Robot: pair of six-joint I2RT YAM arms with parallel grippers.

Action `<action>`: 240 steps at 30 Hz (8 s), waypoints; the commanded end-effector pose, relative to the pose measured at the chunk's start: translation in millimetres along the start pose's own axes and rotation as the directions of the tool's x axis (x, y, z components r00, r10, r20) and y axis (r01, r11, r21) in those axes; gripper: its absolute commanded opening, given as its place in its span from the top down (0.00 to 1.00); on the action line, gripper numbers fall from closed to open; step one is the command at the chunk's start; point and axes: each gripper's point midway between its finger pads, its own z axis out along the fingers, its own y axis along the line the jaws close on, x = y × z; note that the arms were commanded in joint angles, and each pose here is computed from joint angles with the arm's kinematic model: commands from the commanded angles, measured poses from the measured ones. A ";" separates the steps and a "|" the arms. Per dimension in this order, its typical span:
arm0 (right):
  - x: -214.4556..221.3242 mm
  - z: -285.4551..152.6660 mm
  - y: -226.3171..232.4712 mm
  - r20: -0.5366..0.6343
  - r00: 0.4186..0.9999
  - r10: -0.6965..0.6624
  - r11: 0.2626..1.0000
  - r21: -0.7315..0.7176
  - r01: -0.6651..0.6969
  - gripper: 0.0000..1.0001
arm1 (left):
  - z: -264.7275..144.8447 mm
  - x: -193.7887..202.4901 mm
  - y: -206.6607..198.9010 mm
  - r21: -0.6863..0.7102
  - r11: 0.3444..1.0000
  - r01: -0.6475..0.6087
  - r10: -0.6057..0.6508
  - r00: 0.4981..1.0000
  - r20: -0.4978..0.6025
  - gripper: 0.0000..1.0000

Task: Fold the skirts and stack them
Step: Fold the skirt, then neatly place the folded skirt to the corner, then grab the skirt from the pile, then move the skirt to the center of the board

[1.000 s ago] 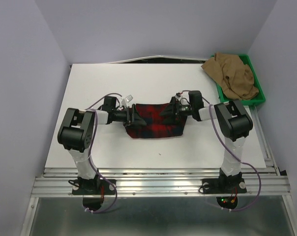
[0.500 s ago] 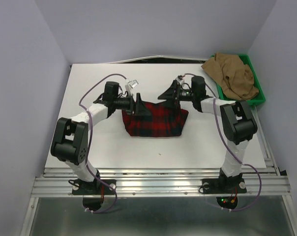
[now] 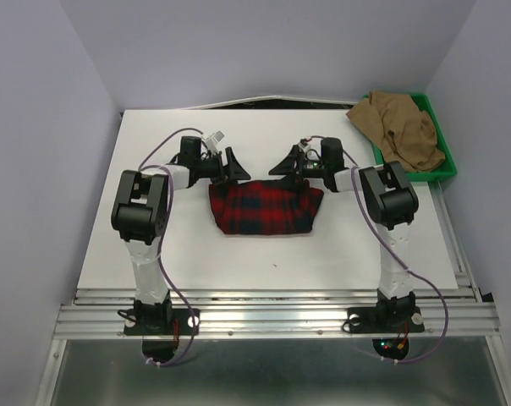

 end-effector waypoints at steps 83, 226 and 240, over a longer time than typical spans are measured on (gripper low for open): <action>-15.0 -180.2 71.3 -0.040 0.748 -0.663 0.514 0.701 0.494 0.00 | -105.2 -209.7 200.8 -0.794 0.304 -0.527 0.457 0.812 -0.364 0.01; -7.3 -126.1 241.7 0.087 0.317 -0.944 0.327 0.147 0.933 0.99 | -244.7 -66.9 -78.9 -0.430 0.709 -0.559 0.643 0.763 0.067 0.01; 53.4 -152.7 -1.1 -0.542 0.175 -0.822 0.041 0.250 0.967 0.96 | -211.4 11.7 1.2 -0.406 0.548 -0.731 0.711 0.663 -0.234 0.08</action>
